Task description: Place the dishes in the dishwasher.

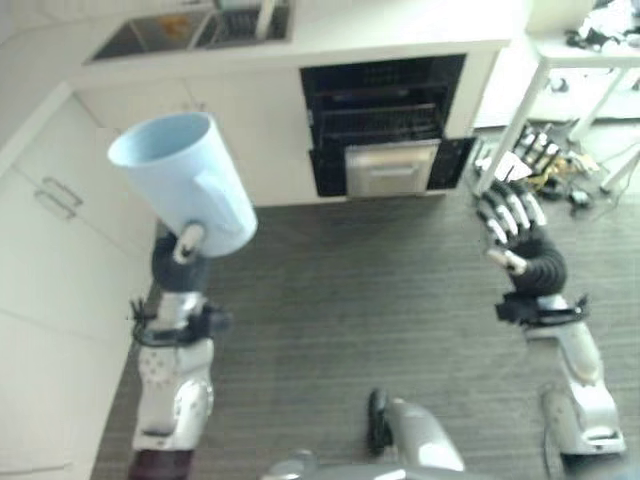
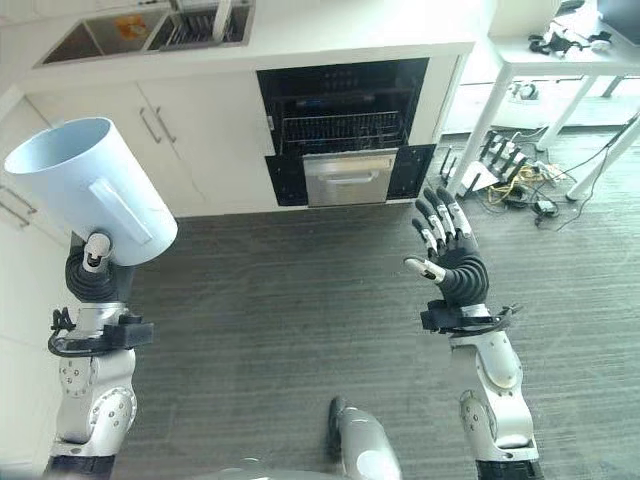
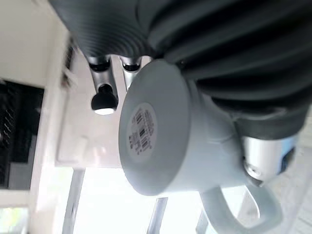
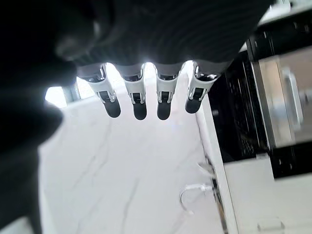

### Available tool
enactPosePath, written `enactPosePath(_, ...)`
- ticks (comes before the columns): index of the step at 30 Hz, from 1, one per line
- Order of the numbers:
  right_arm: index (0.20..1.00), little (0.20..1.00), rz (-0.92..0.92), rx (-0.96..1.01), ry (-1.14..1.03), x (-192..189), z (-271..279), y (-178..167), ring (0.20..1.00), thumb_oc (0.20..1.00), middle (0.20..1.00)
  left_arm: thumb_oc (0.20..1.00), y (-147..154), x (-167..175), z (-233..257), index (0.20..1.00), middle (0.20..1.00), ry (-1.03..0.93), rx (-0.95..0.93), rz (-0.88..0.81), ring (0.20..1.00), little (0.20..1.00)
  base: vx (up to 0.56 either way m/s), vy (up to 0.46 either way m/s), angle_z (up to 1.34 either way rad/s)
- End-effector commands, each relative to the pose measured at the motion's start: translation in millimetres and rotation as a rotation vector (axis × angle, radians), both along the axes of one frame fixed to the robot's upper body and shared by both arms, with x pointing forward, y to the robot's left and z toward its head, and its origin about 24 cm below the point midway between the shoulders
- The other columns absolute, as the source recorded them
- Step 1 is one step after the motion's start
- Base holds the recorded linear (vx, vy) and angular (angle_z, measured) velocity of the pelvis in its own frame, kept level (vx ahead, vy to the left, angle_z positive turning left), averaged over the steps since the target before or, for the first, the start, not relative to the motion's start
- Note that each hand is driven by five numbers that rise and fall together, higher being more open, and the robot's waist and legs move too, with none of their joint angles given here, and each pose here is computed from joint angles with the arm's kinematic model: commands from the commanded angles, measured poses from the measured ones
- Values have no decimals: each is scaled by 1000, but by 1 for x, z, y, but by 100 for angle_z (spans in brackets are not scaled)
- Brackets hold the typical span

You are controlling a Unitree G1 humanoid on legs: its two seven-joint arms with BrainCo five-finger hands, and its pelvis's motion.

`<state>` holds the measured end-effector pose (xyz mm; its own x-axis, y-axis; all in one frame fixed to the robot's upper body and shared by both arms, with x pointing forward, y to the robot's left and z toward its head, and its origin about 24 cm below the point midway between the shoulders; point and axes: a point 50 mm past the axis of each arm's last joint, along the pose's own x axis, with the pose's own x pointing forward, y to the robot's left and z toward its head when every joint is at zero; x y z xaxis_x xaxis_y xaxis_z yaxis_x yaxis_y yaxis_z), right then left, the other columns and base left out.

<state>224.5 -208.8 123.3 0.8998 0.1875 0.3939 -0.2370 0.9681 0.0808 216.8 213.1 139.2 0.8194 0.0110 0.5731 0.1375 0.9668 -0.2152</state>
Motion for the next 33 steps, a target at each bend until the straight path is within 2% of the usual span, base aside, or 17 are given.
enactPosePath(1,1000,1000,2,24,-97,-15,14,0,1000,1000,1000,200,6,-11,10,200,200,-70,66,7,200,200,191,-290,-32)
enactPosePath(8,1000,1000,0,25,-86,-6,12,3,1000,1000,1000,200,7,-12,6,200,200,-84,53,-8,200,200,170,9,-18)
enactPosePath(16,1000,1000,56,-18,-49,-13,7,6,1000,1000,1000,200,13,-12,6,200,200,-86,34,41,200,200,343,230,-70)
enactPosePath(33,1000,1000,24,18,-35,-5,5,16,1000,1000,1000,200,1,1,24,200,200,-125,115,-24,200,200,133,200,5)
